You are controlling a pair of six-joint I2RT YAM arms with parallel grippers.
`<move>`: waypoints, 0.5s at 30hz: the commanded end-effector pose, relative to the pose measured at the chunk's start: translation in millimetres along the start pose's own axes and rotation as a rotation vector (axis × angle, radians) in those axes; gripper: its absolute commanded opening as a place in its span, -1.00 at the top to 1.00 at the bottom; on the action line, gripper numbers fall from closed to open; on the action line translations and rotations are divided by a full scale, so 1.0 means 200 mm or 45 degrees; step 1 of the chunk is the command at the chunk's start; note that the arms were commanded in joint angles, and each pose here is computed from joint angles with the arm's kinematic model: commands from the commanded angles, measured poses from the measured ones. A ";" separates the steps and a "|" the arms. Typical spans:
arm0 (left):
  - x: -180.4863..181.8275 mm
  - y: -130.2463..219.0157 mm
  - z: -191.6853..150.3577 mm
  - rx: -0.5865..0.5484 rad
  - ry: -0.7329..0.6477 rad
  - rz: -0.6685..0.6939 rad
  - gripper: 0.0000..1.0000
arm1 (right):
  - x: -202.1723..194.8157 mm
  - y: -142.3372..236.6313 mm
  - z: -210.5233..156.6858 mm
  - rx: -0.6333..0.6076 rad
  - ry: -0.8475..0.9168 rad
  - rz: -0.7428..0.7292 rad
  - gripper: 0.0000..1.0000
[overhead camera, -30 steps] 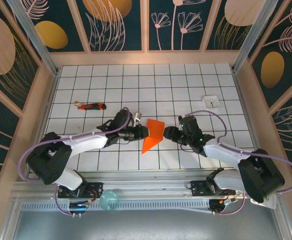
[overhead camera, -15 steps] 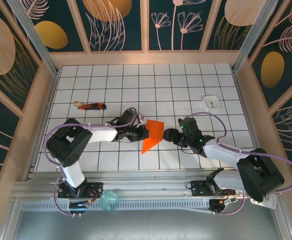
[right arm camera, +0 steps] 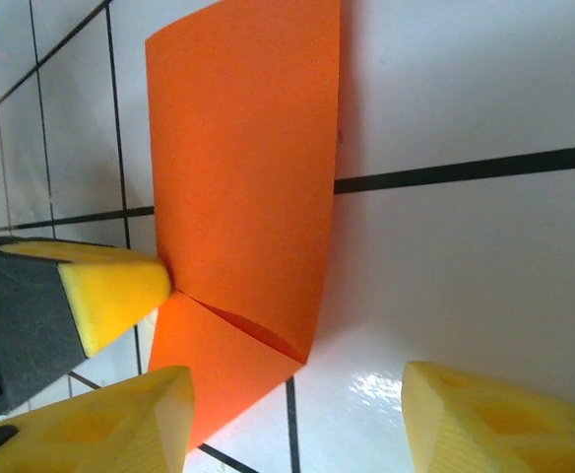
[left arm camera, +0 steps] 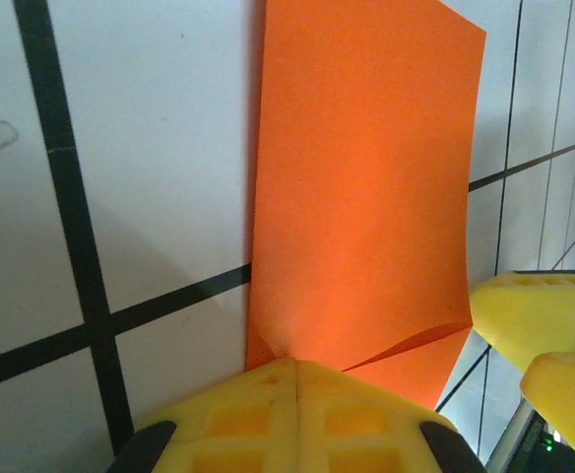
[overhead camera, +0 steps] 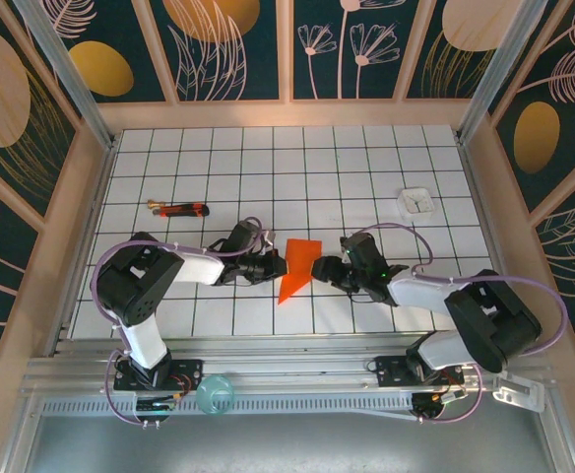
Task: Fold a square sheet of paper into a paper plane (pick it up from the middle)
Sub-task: Fold the wing for the fifth time at the center of the table.
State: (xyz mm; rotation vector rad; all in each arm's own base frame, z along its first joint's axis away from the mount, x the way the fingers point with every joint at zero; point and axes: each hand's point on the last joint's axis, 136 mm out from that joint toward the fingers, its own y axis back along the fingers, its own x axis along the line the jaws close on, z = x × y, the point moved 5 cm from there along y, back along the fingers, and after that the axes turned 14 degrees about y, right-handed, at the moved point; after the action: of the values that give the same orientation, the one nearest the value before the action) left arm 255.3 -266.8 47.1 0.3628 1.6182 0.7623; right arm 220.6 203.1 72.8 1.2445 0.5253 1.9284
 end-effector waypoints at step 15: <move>0.15 -0.02 -0.05 0.048 0.053 0.086 0.93 | 0.08 -0.07 0.08 -0.049 -0.042 0.084 0.67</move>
State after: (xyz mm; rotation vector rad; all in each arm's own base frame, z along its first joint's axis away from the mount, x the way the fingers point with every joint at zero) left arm 254.7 -265.8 46.9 0.3397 1.6128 0.7427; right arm 231.1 216.9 70.5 1.2982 0.4663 1.9386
